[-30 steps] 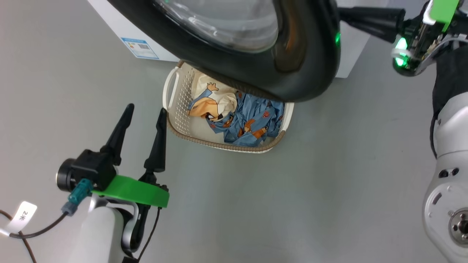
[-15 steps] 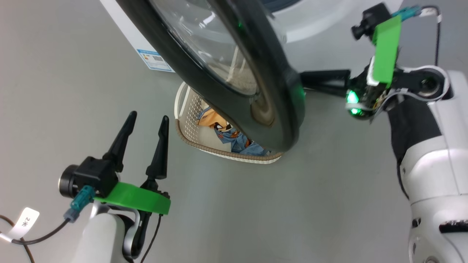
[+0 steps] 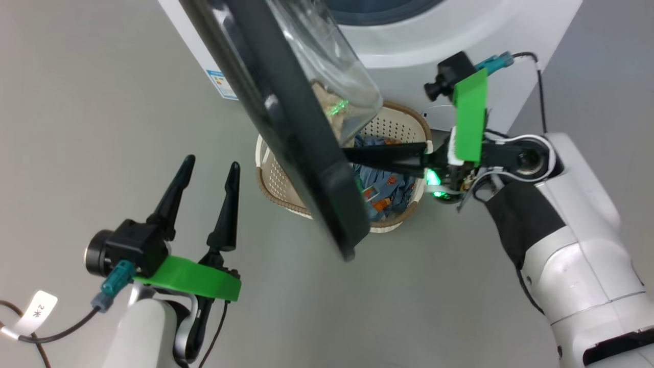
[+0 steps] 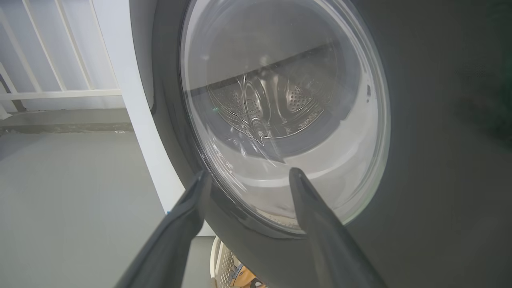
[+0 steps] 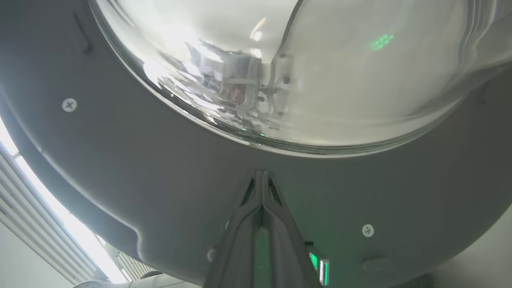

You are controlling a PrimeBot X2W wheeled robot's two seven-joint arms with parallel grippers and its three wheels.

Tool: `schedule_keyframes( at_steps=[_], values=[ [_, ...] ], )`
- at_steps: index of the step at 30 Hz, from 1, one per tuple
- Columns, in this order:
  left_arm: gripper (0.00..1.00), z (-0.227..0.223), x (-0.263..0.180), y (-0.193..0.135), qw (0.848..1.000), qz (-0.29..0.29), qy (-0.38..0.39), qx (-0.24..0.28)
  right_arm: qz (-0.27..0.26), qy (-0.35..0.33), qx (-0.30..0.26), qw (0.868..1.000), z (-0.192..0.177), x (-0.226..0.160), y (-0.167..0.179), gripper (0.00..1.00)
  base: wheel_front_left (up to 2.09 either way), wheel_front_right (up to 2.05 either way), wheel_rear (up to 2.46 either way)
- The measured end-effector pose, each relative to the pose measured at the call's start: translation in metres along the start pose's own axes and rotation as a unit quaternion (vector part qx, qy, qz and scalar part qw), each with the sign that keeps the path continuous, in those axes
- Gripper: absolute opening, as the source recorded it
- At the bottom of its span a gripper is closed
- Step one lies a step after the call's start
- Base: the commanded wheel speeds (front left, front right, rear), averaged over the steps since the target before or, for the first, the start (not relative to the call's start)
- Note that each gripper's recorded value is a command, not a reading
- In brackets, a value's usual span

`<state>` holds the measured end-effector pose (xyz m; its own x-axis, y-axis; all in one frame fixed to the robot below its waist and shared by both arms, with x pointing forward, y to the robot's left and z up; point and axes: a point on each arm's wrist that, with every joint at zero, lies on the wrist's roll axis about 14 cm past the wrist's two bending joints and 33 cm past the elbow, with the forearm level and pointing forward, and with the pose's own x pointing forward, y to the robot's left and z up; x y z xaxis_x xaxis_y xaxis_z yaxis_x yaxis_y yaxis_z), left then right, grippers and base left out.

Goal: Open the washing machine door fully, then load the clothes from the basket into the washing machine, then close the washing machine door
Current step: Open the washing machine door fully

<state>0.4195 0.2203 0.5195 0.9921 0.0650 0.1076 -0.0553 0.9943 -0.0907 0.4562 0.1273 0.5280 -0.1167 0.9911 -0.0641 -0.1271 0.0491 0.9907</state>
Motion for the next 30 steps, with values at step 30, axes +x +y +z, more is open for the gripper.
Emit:
schedule_keyframes(
  at_steps=[30],
  values=[
    [1.0, 0.006, -0.024, 0.004, 1.0, 0.01, -0.004, -0.009, 0.005, -0.092, 0.027, 0.995, -0.026, -0.021, 0.009, 0.0, 0.0, 0.0, 0.0]
  ],
)
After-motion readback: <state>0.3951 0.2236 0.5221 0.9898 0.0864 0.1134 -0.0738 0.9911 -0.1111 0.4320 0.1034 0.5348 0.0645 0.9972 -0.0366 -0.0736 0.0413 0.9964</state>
